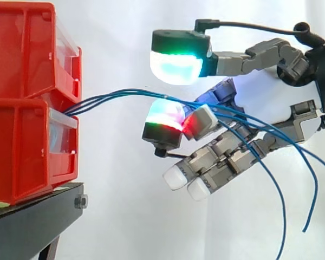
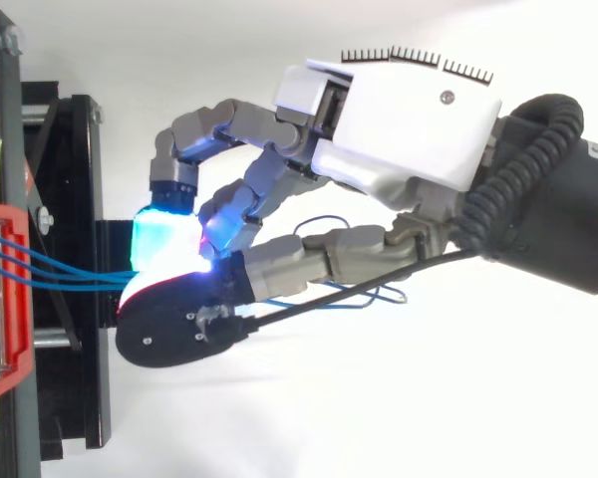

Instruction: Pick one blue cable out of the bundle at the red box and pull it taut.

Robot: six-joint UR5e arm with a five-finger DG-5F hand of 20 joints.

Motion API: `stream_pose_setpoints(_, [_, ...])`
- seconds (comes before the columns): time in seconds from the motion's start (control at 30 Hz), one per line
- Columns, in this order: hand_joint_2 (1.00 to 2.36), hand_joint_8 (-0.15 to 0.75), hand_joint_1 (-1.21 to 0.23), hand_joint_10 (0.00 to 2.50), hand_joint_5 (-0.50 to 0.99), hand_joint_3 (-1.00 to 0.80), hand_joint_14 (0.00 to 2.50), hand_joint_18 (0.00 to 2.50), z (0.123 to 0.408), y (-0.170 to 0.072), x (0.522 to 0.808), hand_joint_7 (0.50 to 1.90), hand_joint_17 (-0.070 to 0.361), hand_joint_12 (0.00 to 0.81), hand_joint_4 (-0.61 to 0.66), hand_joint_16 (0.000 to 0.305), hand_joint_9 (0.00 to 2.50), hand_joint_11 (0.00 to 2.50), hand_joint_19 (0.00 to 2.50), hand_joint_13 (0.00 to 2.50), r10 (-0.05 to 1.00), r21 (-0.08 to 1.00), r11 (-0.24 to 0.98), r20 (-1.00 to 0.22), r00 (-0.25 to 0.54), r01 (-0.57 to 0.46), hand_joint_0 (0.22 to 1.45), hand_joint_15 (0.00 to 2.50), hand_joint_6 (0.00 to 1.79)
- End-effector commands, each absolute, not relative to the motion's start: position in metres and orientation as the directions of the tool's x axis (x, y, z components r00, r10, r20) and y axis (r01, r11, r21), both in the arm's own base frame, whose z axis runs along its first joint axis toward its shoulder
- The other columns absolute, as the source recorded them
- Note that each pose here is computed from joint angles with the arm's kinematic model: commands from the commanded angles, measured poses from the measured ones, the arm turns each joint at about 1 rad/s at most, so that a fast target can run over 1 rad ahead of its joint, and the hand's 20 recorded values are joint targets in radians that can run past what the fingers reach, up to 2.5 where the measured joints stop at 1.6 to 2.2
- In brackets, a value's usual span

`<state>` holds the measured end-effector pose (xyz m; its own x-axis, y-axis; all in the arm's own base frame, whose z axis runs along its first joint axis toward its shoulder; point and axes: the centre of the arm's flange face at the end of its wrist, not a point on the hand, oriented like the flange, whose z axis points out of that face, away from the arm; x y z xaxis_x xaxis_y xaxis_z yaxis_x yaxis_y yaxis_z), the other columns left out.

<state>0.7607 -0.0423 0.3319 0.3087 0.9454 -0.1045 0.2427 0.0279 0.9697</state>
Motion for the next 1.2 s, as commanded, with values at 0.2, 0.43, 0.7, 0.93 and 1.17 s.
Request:
stream_pose_setpoints(0.2, [1.0, 0.342, -0.69, 0.02, -0.1, -0.5, 0.01, 0.59, 0.3315, -0.0423, 0.7609, 1.3, 0.152, 0.462, 0.29, 0.068, 0.99, 0.98, 0.38, 0.67, 0.945, 0.97, 0.028, -0.105, 0.309, 0.243, 0.48, 0.36, 0.58])
stream_pose_setpoints(0.43, [1.0, 0.314, -0.81, 0.02, -0.16, -0.46, 0.01, 0.56, 0.3315, -0.0423, 0.7609, 1.26, 0.142, 0.441, 0.22, 0.063, 0.94, 1.04, 0.36, 0.65, 0.945, 0.97, 0.028, -0.105, 0.309, 0.243, 0.54, 0.37, 0.73])
stream_pose_setpoints(0.7, [1.01, 0.304, -0.86, 0.02, -0.2, -0.29, 0.01, 0.57, 0.3327, -0.0423, 0.7606, 1.25, 0.137, 0.429, 0.21, 0.061, 0.92, 1.06, 0.34, 0.65, 0.945, 0.97, 0.028, -0.104, 0.309, 0.241, 0.61, 0.36, 0.83])
stream_pose_setpoints(0.93, [1.02, 0.308, -0.84, 0.02, -0.2, -0.17, 0.01, 0.58, 0.3311, -0.0413, 0.7601, 1.31, 0.135, 0.431, 0.19, 0.06, 0.93, 1.08, 0.33, 0.66, 0.946, 0.968, 0.03, -0.108, 0.306, 0.25, 0.61, 0.35, 0.85])
stream_pose_setpoints(1.17, [1.02, 0.307, -0.82, 0.02, -0.2, -0.15, 0.01, 0.6, 0.3321, -0.0425, 0.7596, 1.31, 0.134, 0.428, 0.18, 0.06, 0.95, 1.1, 0.34, 0.67, 0.945, 0.968, 0.029, -0.108, 0.308, 0.25, 0.61, 0.35, 0.87])
